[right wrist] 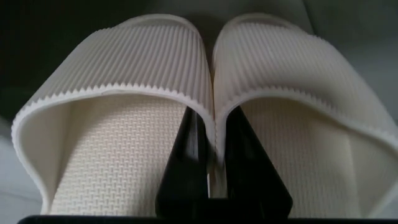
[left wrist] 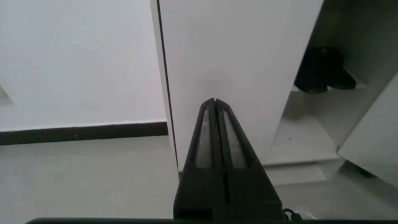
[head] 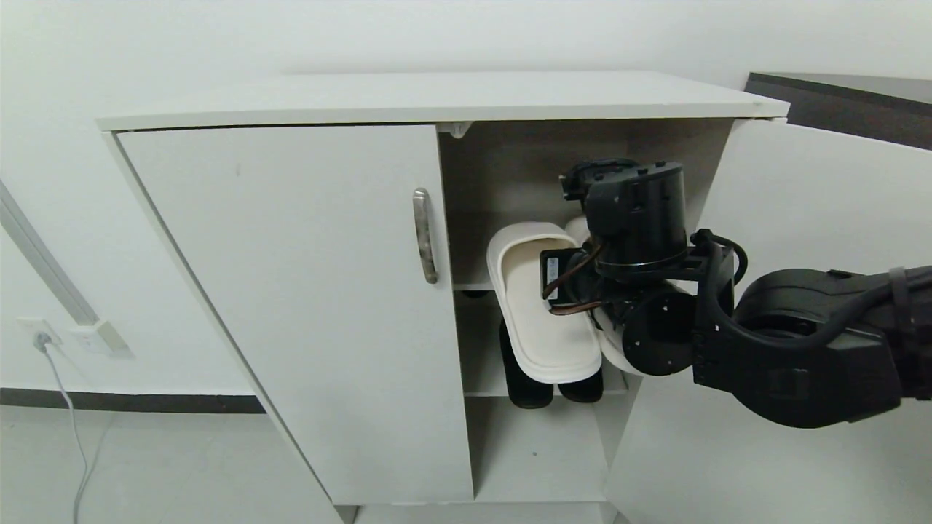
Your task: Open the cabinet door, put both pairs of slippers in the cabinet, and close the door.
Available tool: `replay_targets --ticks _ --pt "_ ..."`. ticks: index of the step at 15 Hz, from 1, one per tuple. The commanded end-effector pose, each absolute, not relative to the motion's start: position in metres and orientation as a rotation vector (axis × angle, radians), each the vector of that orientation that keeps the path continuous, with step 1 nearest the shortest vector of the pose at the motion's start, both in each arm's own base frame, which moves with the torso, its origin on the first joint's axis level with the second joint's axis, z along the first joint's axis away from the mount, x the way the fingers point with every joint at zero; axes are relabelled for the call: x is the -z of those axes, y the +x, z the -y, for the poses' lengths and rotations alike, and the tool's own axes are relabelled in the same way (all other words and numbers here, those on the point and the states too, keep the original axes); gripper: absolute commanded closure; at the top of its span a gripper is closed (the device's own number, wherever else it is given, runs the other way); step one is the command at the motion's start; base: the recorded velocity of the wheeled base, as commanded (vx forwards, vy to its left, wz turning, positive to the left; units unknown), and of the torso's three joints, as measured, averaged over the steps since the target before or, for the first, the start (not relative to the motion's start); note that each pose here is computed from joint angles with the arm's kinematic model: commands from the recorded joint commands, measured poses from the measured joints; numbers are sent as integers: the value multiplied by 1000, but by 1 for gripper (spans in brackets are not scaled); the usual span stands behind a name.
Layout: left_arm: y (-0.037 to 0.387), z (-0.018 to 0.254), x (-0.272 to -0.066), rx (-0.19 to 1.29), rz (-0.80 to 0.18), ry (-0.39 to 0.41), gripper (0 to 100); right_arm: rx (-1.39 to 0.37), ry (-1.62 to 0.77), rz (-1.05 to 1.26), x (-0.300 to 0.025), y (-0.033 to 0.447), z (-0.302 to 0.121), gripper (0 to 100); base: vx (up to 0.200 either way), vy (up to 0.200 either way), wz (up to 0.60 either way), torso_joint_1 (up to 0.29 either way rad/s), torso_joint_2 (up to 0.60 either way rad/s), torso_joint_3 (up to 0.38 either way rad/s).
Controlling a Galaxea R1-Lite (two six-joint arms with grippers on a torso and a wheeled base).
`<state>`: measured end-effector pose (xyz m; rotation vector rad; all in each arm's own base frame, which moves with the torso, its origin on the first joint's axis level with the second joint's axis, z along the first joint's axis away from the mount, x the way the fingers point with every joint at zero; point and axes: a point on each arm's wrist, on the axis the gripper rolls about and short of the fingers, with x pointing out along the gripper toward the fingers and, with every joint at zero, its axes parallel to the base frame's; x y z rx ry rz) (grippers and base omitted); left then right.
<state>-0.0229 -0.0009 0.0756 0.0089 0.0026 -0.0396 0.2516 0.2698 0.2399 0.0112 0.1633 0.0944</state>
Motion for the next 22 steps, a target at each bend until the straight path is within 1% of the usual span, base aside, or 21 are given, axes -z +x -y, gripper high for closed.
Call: replay_targets --ticks 1,5,8,16,22 --pt "-23 1 -76 38 -1 9 100 -91 -3 -178 -231 256 -274 100 0 0 0 0 0 0" --pt "-23 1 -76 37 -1 8 100 -92 10 -164 -219 266 -282 100 0 0 0 0 0 0" --pt "-23 1 -76 37 -1 8 100 -71 8 -170 -216 279 -279 100 0 0 0 0 0 0" --pt "-23 1 -76 37 -1 8 100 -14 14 -180 -225 324 -274 100 0 0 0 0 0 0" --pt "-23 1 -76 35 -3 8 100 -9 43 -164 -233 355 -271 100 0 0 0 0 0 0"
